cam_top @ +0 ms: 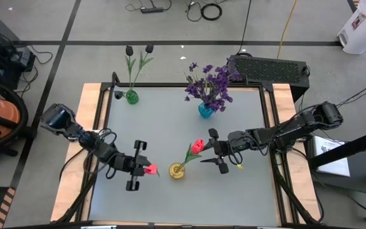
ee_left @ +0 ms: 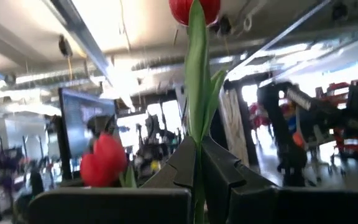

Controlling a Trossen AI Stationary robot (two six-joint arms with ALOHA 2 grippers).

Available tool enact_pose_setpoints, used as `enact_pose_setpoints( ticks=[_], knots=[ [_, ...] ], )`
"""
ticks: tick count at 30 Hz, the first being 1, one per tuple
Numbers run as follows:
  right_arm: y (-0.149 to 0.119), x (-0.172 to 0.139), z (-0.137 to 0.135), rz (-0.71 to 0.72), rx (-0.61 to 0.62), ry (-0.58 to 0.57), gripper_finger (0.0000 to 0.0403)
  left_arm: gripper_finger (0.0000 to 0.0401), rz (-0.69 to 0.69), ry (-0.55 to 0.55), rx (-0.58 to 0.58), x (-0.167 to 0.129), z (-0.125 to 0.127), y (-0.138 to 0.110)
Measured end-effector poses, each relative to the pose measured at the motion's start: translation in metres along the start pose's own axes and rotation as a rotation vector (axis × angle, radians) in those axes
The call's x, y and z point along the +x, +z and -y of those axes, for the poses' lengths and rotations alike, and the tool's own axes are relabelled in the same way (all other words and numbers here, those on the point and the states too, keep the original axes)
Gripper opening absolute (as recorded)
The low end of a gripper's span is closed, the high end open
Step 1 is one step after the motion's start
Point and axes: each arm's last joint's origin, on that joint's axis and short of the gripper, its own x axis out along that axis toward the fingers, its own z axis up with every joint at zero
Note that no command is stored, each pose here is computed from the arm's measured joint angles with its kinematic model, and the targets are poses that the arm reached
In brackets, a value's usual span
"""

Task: Sort flowers into vase by color
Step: Put the pink flower into the yellow vase

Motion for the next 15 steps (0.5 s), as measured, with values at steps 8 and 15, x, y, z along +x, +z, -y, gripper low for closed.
enact_pose_setpoints(
  ticks=[8, 15],
  knots=[
    [0.0, 0.0, 0.0, 0.0, 0.0, 0.0, 0.0196, 0.0015, 0.044, 0.042, 0.001, 0.015, -0.011, 0.003],
    [0.0, 0.0, 0.0, -0.001, 0.0, 0.0, 0.0196, 0.0015, 0.08, 0.076, -0.03, 0.025, -0.019, 0.009]
  ],
)
